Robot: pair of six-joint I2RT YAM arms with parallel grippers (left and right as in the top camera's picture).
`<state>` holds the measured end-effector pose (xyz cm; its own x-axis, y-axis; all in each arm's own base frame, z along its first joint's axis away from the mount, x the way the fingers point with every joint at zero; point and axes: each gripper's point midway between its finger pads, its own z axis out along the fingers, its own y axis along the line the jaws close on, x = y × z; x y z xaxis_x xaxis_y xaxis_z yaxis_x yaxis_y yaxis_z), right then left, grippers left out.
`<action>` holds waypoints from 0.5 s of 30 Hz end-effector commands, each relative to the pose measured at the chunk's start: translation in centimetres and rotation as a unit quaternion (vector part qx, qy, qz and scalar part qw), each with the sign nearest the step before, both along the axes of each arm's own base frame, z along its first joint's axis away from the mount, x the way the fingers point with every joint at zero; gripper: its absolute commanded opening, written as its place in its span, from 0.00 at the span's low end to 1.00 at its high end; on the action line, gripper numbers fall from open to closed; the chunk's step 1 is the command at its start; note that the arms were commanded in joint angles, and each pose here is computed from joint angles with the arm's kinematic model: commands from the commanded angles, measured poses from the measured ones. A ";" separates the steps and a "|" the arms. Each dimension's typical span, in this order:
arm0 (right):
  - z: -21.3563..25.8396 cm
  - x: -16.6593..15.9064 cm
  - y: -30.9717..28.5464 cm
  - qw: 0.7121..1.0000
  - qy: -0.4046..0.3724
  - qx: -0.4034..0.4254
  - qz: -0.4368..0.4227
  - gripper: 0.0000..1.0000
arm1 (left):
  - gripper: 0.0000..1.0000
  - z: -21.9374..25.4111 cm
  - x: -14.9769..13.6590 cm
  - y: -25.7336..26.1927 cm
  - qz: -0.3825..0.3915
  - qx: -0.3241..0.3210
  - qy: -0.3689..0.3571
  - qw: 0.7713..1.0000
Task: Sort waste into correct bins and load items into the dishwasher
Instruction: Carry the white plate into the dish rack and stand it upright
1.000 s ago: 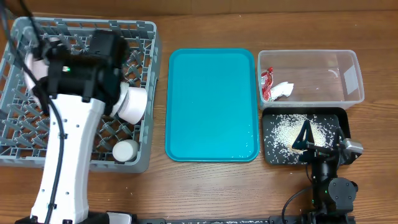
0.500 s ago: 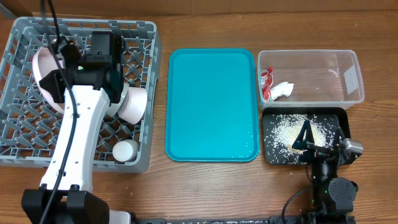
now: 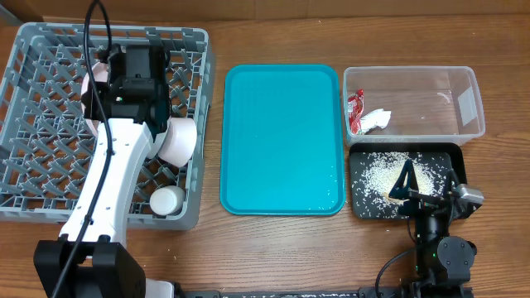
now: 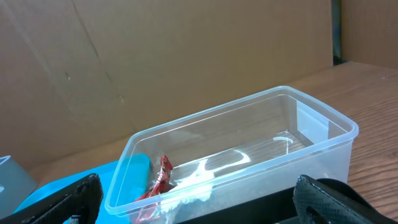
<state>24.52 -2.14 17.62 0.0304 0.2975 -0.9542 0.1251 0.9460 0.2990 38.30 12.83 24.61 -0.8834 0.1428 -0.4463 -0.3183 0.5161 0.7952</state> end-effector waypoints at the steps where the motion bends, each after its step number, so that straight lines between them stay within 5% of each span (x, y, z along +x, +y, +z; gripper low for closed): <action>1: -0.2 0.0 0.0 1.000 -0.002 -0.003 -0.001 1.00 | 0.04 -0.8 0.4 -0.5 -0.042 -0.002 0.049 0.998; 8: -0.2 0.0 0.0 1.000 -0.002 -0.003 -0.001 1.00 | 0.04 3.6 0.8 1.5 -0.005 0.102 0.036 0.994; 15: -0.2 0.0 0.0 1.000 -0.002 -0.003 -0.001 1.00 | 0.04 3.7 0.6 2.0 -0.005 0.111 0.059 0.992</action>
<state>24.52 -2.13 17.61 0.0299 0.2976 -0.9542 0.1248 0.9461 0.2989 39.66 14.17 27.73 -0.9050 0.2476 -0.3460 -0.2413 0.3710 0.8967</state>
